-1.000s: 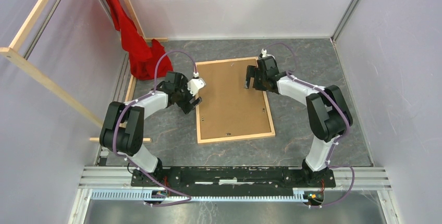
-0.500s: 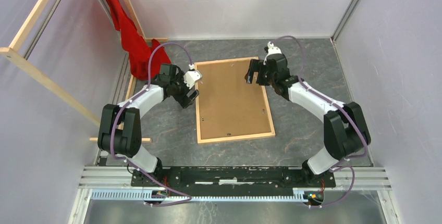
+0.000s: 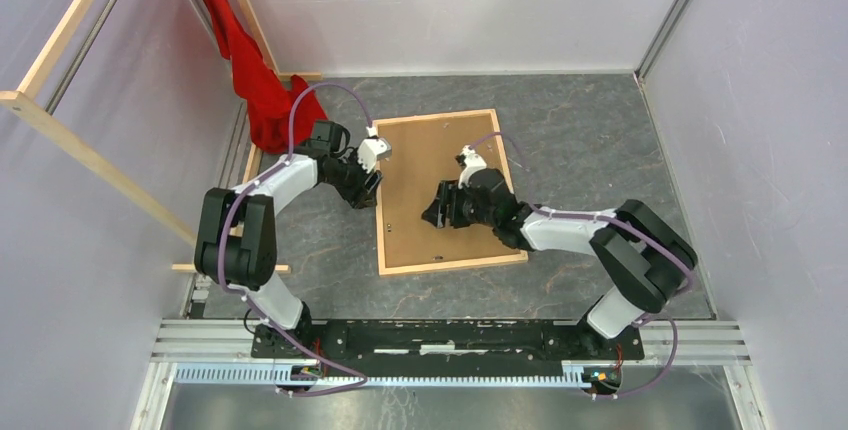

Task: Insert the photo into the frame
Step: Install the photo frame at the center of the board, then adjust the photo frame at the center of the board.

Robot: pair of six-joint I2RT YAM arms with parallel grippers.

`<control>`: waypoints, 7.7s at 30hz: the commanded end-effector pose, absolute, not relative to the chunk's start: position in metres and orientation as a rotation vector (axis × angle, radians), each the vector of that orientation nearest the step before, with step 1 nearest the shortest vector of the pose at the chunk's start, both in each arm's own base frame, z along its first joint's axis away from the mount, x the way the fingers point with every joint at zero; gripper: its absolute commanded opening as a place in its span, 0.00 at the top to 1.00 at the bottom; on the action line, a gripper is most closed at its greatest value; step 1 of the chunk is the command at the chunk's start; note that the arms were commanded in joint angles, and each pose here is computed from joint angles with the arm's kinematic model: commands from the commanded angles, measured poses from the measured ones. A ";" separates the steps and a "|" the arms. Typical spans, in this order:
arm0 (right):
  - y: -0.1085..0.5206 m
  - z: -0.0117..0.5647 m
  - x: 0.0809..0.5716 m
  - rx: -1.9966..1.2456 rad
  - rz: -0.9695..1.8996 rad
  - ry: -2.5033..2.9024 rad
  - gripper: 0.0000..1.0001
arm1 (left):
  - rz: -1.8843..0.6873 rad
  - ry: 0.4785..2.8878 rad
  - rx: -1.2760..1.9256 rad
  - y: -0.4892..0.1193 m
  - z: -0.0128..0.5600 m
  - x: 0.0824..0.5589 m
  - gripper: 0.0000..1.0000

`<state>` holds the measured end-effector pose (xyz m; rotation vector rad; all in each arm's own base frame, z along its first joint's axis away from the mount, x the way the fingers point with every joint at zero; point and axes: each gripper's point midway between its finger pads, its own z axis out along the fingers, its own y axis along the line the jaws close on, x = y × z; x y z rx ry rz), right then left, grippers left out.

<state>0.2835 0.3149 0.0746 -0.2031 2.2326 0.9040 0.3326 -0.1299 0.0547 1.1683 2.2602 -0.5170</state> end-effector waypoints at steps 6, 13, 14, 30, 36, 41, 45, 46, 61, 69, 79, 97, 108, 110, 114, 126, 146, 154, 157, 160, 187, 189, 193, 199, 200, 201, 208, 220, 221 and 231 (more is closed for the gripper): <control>0.388 0.087 0.272 -0.274 1.121 2.118 0.40 | -0.594 2.271 1.134 -0.138 0.053 0.338 0.46; 0.412 0.070 0.268 -0.324 1.122 2.152 0.40 | -0.606 2.289 1.124 -0.138 0.045 0.339 0.55; 0.414 0.069 0.268 -0.327 1.123 2.152 0.41 | -0.604 2.289 1.122 -0.138 0.044 0.340 0.56; 0.436 0.046 0.262 -0.362 1.125 2.216 0.41 | -0.605 2.305 1.109 -0.139 0.038 0.344 0.67; 0.438 0.044 0.258 -0.366 1.134 2.226 0.42 | -0.589 2.310 1.108 -0.137 0.037 0.345 0.69; 0.440 0.044 0.257 -0.364 1.145 2.229 0.43 | -0.583 2.311 1.108 -0.136 0.036 0.345 0.70; 0.443 0.044 0.254 -0.368 1.166 2.234 0.46 | -0.573 2.312 1.107 -0.135 0.036 0.347 0.70; 0.445 0.044 0.253 -0.371 1.172 2.235 0.46 | -0.571 2.309 1.109 -0.135 0.036 0.347 0.71; 0.448 0.039 0.251 -0.390 1.146 2.250 0.47 | -0.548 2.311 1.115 -0.132 0.036 0.348 0.71; 0.445 0.033 0.263 -0.366 1.119 2.258 0.48 | -0.537 2.309 1.124 -0.131 0.036 0.347 0.72; 0.442 0.026 0.269 -0.354 1.101 2.268 0.48 | -0.530 2.305 1.133 -0.130 0.035 0.347 0.72; 0.421 0.039 0.264 -0.306 1.082 2.233 0.48 | -0.613 2.304 1.149 -0.139 0.040 0.345 0.70; 0.425 0.048 0.257 -0.285 1.154 2.211 0.48 | -0.731 2.318 1.125 -0.145 0.053 0.346 0.58; 0.427 0.044 0.256 -0.288 1.152 2.222 0.48 | -0.726 2.343 1.119 -0.144 0.045 0.348 0.59; 0.429 0.037 0.256 -0.282 1.134 2.239 0.48 | -0.706 2.371 1.117 -0.141 0.035 0.350 0.66; 0.435 0.032 0.258 -0.252 1.121 2.256 0.49 | -0.723 2.430 1.110 -0.138 0.015 0.343 0.74; 0.440 0.010 0.266 -0.223 1.004 2.327 0.51 | -0.689 2.445 1.147 -0.138 0.005 0.341 0.79; 0.443 0.010 0.271 -0.155 0.983 2.323 0.54 | -0.681 2.444 1.176 -0.138 0.001 0.339 0.80; 0.444 0.010 0.275 -0.128 0.981 2.311 0.54 | -0.678 2.444 1.184 -0.137 0.000 0.338 0.81; 0.446 0.016 0.275 -0.136 0.998 2.302 0.54 | -0.669 2.441 1.185 -0.137 0.002 0.339 0.81; 0.376 0.098 0.413 -0.215 0.899 2.064 0.47 | -0.714 2.423 0.706 -0.139 0.040 0.473 0.61; 0.373 0.100 0.412 -0.218 0.903 2.062 0.47 | -0.719 2.430 0.708 -0.140 0.036 0.475 0.66; 0.361 0.099 0.404 -0.208 0.904 2.062 0.46 | -0.790 2.424 0.762 -0.148 0.032 0.466 0.74; 0.343 0.095 0.384 -0.188 0.910 2.072 0.46 | -0.879 2.417 0.957 -0.177 0.024 0.425 0.78; 0.341 0.094 0.381 -0.187 0.911 2.073 0.46 | -0.897 2.416 0.984 -0.182 0.023 0.417 0.78; 0.338 0.092 0.378 -0.185 0.908 2.077 0.46 | -0.914 2.417 1.013 -0.187 0.021 0.409 0.78; 0.326 0.088 0.366 -0.161 0.906 2.083 0.46 | -1.007 2.387 1.197 -0.206 0.016 0.358 0.79; 0.343 0.082 0.384 -0.176 0.912 2.097 0.46 | -1.023 2.364 1.033 -0.207 0.051 0.370 0.71; 0.344 0.081 0.386 -0.182 0.909 2.103 0.46 | -1.025 2.368 1.017 -0.208 0.049 0.372 0.71; 0.355 0.062 0.393 -0.247 0.933 2.150 0.46 | -1.162 2.357 0.953 -0.221 0.050 0.371 0.64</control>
